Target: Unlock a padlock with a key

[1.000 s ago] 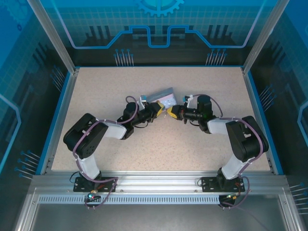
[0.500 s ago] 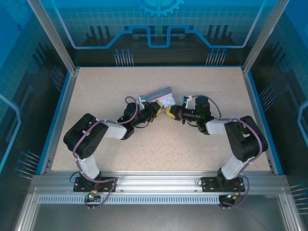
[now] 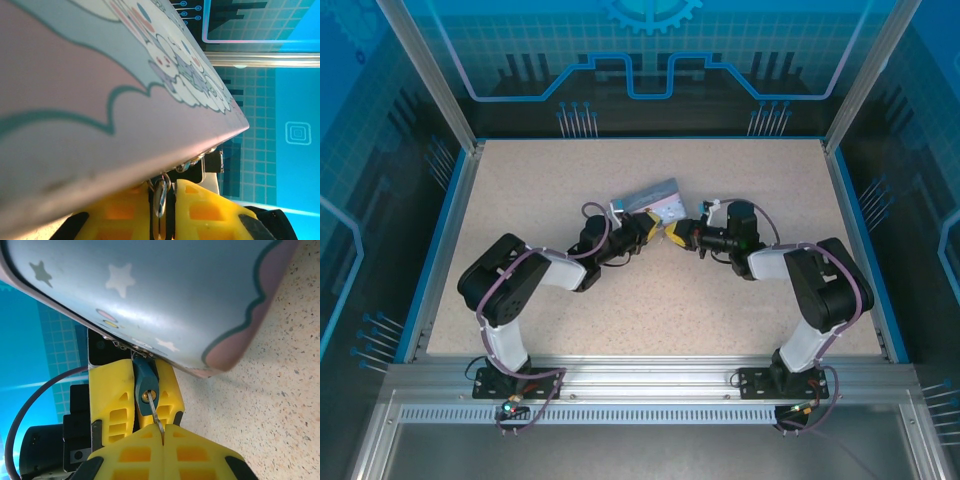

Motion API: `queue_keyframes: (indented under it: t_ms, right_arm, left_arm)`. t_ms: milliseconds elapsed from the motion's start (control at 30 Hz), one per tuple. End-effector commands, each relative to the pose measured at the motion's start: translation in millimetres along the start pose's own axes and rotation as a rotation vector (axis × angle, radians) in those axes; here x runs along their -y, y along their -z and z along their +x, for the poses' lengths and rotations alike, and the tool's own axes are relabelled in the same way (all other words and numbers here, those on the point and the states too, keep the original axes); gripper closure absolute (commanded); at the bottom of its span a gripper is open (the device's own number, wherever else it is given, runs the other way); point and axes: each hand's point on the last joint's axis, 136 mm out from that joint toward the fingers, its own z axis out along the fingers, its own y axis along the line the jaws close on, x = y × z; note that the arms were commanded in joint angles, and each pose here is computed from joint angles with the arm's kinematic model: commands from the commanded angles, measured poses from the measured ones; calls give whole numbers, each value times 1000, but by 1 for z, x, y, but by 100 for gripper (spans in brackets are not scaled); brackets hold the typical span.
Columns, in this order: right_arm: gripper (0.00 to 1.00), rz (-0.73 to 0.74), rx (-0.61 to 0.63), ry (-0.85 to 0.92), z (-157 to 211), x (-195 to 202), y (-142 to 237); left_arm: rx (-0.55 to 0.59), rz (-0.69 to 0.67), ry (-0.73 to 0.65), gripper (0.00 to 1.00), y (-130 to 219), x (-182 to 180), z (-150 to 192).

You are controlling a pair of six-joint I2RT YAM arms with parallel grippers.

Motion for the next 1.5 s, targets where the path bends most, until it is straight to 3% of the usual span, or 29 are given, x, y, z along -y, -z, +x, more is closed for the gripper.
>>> queue_keyframes:
  t_ms: [0, 467, 900, 1267, 1333, 1467]
  right_arm:
    - [100, 10, 25, 23, -12, 6, 1]
    - [100, 3, 24, 29, -13, 3, 4]
    - [100, -1, -1, 36, -10, -4, -20]
    - [100, 12, -9, 57, -13, -15, -22]
    - [97, 16, -9, 58, -14, -16, -22]
    - [81, 18, -6, 58, -15, -16, -21]
  left_arm:
    - [-198, 128, -28, 100, 2, 39, 49]
    - [-195, 108, -38, 100, 2, 38, 49]
    - [-221, 97, -38, 100, -3, 35, 58]
    - [-144, 44, 8, 100, -8, 13, 45]
    - [-134, 36, 12, 100, -8, 10, 42]
    - [-116, 17, 12, 100, -8, 7, 38]
